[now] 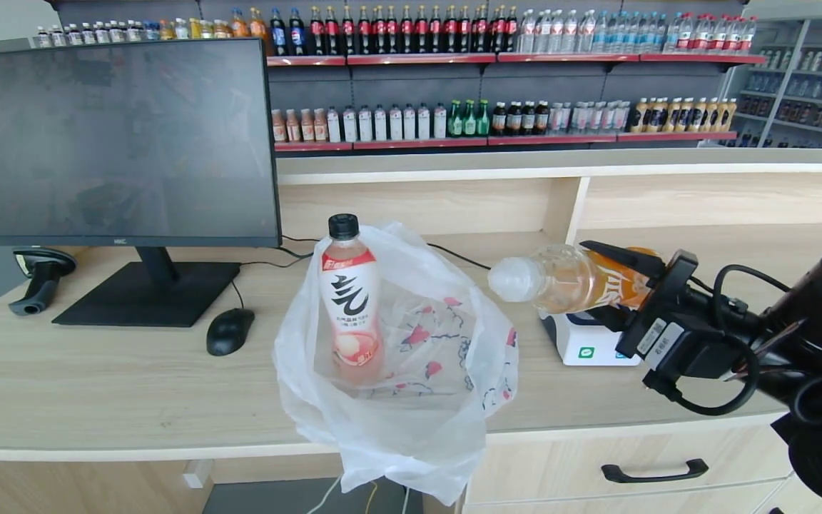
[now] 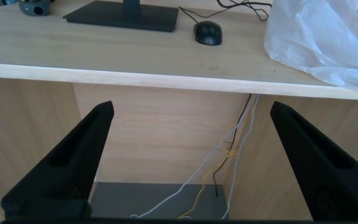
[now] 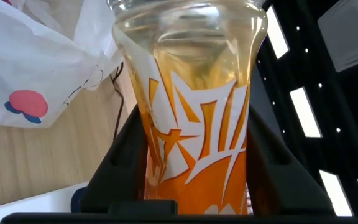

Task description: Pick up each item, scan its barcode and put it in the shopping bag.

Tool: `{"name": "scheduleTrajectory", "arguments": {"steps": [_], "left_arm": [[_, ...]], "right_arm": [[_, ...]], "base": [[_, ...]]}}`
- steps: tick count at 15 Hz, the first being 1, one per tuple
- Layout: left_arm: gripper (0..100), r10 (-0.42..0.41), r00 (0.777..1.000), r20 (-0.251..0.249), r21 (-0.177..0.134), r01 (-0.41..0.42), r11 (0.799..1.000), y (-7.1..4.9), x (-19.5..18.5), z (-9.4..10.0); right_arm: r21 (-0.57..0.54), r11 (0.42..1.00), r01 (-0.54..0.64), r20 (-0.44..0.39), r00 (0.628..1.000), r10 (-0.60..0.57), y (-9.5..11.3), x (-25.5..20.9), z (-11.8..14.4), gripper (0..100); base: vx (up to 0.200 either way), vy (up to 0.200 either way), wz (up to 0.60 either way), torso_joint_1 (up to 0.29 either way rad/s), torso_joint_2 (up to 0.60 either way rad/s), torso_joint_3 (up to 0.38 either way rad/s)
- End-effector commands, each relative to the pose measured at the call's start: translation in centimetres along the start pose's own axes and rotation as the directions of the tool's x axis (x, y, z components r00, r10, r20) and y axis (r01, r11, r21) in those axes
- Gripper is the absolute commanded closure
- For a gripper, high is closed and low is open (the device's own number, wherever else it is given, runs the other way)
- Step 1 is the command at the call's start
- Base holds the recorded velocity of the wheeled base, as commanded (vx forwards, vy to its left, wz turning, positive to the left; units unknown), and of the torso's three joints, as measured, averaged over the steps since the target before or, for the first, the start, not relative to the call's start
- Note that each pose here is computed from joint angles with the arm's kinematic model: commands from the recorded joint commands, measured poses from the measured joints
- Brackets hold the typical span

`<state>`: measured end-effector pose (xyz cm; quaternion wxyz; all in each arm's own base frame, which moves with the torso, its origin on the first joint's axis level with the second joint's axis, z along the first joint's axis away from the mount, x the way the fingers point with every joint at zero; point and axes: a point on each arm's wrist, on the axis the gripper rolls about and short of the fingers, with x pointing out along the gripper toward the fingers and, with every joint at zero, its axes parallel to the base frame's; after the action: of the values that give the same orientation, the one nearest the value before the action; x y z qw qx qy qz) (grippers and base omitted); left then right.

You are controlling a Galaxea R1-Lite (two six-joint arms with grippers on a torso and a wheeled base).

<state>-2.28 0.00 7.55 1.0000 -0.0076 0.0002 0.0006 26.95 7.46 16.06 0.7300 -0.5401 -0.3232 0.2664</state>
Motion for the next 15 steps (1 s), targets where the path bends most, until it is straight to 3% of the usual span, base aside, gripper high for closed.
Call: {"name": "scheduleTrajectory", "arguments": {"steps": [1,15], "left_arm": [[0,0.000,1.000,0.000,0.000,0.000,1.000,0.0,0.0,0.0],[0,0.000,1.000,0.000,0.000,0.000,1.000,0.0,0.0,0.0]], "right_arm": [[-0.009,1.000,-0.008,-0.004,1.000,0.008,0.3,0.0,-0.1,100],[-0.075,0.996,-0.041,0.039,0.998,0.044,1.2,0.7,-0.7,100]], "base": [[0.000,0.000,0.00,0.000,0.00,0.000],[0.000,0.000,0.00,0.000,0.00,0.000]]}}
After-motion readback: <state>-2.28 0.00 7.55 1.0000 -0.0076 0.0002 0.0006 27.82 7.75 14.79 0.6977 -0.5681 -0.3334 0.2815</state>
